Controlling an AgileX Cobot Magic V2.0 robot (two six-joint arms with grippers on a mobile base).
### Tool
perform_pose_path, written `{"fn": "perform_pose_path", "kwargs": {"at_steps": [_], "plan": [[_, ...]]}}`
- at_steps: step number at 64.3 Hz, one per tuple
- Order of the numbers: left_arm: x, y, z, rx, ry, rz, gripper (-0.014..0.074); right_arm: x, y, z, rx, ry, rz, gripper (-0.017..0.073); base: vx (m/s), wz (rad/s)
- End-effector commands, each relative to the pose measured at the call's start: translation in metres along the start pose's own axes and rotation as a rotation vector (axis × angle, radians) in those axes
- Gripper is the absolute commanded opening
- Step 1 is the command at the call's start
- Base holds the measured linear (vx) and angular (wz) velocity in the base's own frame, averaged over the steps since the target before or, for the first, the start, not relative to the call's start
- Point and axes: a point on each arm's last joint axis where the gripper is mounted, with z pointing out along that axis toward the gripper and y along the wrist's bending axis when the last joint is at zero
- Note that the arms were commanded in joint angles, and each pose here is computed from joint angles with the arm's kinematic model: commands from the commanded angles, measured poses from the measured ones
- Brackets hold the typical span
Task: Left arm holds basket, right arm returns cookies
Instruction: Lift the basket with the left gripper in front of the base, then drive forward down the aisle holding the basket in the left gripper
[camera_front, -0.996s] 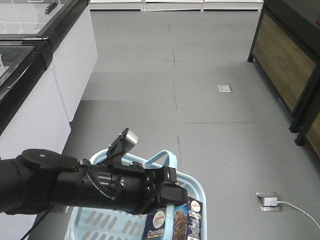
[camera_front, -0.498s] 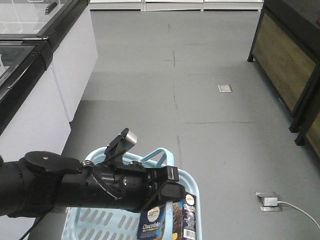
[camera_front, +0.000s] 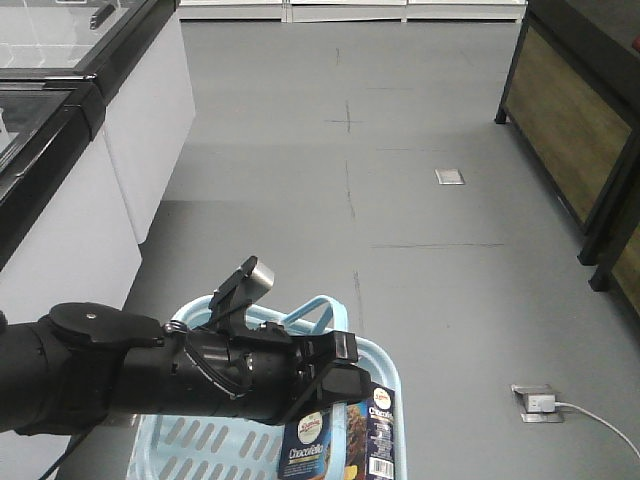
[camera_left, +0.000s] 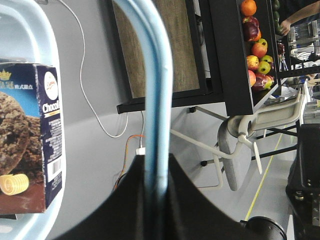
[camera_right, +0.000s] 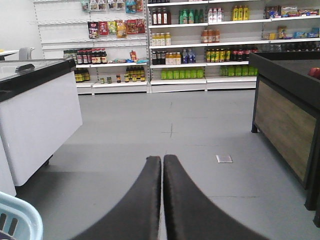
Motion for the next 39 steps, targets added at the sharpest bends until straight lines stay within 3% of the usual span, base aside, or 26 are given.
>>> {"fn": "perform_pose_path", "kwargs": {"at_steps": [1,39], "plan": [[-0.0039,-0.0246,-0.0102,0.111,-0.027,-0.017,-0.0008,-0.0067,0.0000,-0.0012,0.002,-0.086,-0.002,-0.0008,0.00,0.00],[-0.0038,-0.0246,-0.0102,0.111,-0.027,-0.017,-0.0008,-0.0067,0.0000,-0.0012,0.002,-0.086,-0.002,-0.0008,0.04,-0.02]]}}
